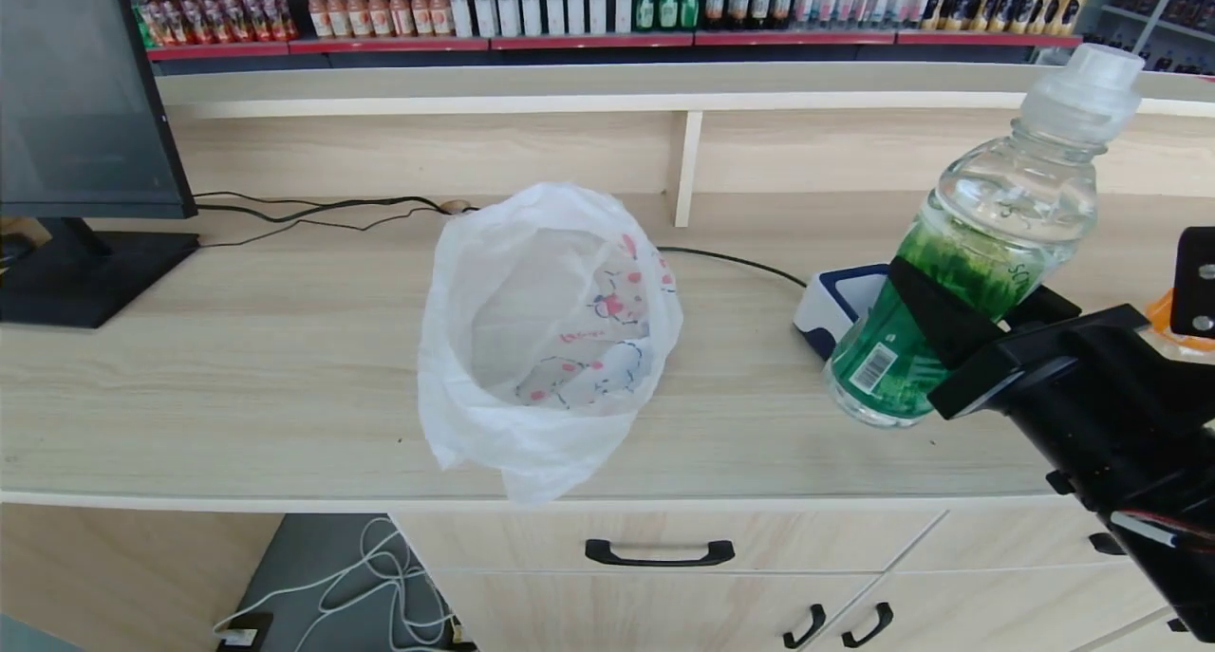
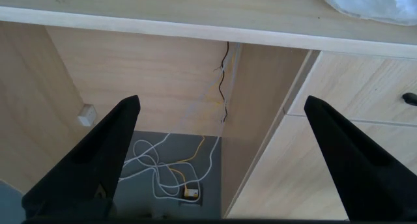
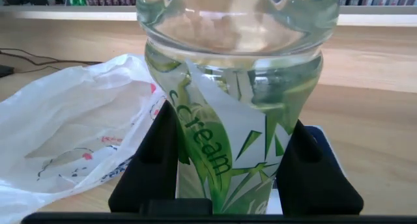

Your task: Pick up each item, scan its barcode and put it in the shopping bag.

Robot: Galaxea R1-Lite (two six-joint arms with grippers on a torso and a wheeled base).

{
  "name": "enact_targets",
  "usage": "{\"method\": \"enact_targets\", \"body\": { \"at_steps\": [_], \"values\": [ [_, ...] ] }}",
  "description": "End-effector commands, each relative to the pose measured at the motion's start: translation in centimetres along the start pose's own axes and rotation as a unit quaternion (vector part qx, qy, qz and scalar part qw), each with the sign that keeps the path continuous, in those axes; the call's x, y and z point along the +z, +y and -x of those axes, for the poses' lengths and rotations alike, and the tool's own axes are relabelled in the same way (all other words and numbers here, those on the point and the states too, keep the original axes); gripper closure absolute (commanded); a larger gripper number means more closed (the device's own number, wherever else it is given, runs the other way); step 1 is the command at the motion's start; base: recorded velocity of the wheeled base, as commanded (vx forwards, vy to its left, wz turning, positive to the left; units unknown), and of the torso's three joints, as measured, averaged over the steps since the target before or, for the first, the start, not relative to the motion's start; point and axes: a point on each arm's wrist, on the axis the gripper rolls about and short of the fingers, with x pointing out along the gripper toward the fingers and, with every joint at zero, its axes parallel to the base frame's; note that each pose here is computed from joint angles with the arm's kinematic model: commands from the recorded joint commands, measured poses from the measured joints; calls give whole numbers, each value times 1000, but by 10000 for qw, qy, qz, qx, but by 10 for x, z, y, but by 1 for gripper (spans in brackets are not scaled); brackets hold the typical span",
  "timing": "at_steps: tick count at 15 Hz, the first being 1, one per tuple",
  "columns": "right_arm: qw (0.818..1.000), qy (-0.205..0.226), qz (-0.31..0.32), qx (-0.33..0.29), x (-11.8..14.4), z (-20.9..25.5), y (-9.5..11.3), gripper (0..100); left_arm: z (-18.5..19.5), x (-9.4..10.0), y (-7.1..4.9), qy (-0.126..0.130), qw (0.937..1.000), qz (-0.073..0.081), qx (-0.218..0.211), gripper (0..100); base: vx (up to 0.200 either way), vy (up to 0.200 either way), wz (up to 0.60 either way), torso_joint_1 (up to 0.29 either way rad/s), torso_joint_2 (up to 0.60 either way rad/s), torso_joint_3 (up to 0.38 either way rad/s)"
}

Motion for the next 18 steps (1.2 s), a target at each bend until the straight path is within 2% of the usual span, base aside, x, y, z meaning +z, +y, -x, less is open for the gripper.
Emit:
{"method": "enact_targets", "body": {
  "at_steps": [1,9,13,15,18],
  "values": [
    [10000,34,14,1,-3,-3,1,100,0,0,0,4,10000,-3,4,0,0,200,0,-2,2,-2],
    [10000,-45,-31,41,0,-6,3,100,0,0,0,4,10000,-3,4,0,0,0,0,0,0,0],
    [9999,-111,-45,37,2,-9,4,100,0,0,0,-4,10000,-3,4,0,0,0,600,2,5,1],
    [9991,-391,-148,108,15,-16,10,100,0,0,0,-4,10000,-3,4,0,0,0,600,10,10,-5],
    [9975,-544,-305,337,21,-22,24,100,0,0,0,-4,10000,-3,4,0,0,0,0,0,0,0]
  ]
}}
